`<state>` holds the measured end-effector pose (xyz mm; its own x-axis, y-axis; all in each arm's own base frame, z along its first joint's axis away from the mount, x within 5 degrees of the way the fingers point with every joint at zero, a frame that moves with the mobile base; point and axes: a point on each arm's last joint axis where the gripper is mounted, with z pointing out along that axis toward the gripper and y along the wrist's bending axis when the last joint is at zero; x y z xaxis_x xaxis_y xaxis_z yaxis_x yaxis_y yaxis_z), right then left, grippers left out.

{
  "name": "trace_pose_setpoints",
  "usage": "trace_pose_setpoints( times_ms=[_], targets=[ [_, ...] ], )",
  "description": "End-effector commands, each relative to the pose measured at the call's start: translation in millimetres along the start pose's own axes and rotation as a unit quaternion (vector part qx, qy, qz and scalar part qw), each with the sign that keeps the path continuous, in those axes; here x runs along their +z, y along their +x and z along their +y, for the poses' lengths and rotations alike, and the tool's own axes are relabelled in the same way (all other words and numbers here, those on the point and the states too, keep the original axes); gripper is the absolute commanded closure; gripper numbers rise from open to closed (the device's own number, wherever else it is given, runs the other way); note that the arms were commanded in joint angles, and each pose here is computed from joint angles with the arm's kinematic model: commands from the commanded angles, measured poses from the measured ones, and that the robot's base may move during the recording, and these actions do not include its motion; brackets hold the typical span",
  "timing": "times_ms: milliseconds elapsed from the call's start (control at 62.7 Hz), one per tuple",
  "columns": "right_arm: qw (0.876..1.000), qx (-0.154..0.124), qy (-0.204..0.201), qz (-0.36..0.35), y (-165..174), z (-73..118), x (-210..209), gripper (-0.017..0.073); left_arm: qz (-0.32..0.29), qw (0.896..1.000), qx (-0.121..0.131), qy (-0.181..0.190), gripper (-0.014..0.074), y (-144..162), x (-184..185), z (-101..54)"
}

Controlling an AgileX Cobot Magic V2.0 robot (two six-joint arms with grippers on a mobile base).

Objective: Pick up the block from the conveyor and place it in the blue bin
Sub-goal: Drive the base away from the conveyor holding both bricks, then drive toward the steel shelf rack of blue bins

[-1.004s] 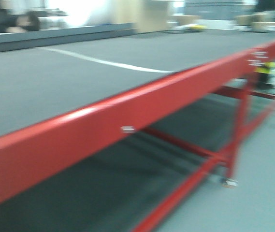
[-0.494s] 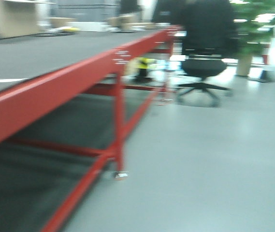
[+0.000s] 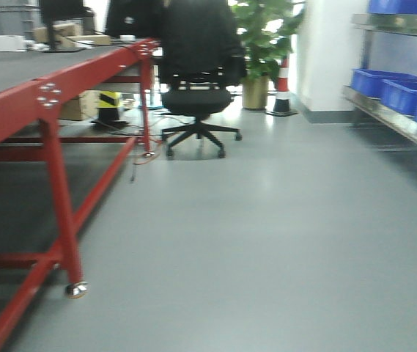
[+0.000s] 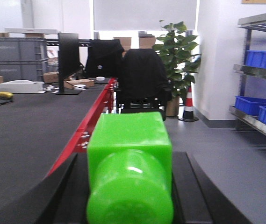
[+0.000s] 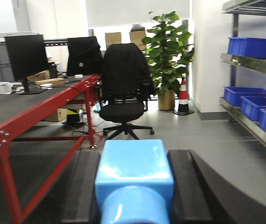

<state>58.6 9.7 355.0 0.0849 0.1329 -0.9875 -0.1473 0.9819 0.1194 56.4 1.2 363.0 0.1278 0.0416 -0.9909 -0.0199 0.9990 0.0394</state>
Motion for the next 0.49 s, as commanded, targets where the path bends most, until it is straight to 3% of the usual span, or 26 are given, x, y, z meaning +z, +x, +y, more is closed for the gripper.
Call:
trace_pose_setpoints(
  times_ms=[0,478],
  targets=[
    [1.0,-0.002,0.001,-0.015,-3.7,0.0,-1.2,0.0721,-0.012,1.0,-0.007,-0.001,0.0705,-1.6,-1.0,0.0],
    [1.0,-0.002,0.001,-0.015,-3.7,0.0,-1.2,0.0721,-0.012,1.0,-0.007,-0.001,0.0705,-1.6,-1.0,0.0]
  ],
)
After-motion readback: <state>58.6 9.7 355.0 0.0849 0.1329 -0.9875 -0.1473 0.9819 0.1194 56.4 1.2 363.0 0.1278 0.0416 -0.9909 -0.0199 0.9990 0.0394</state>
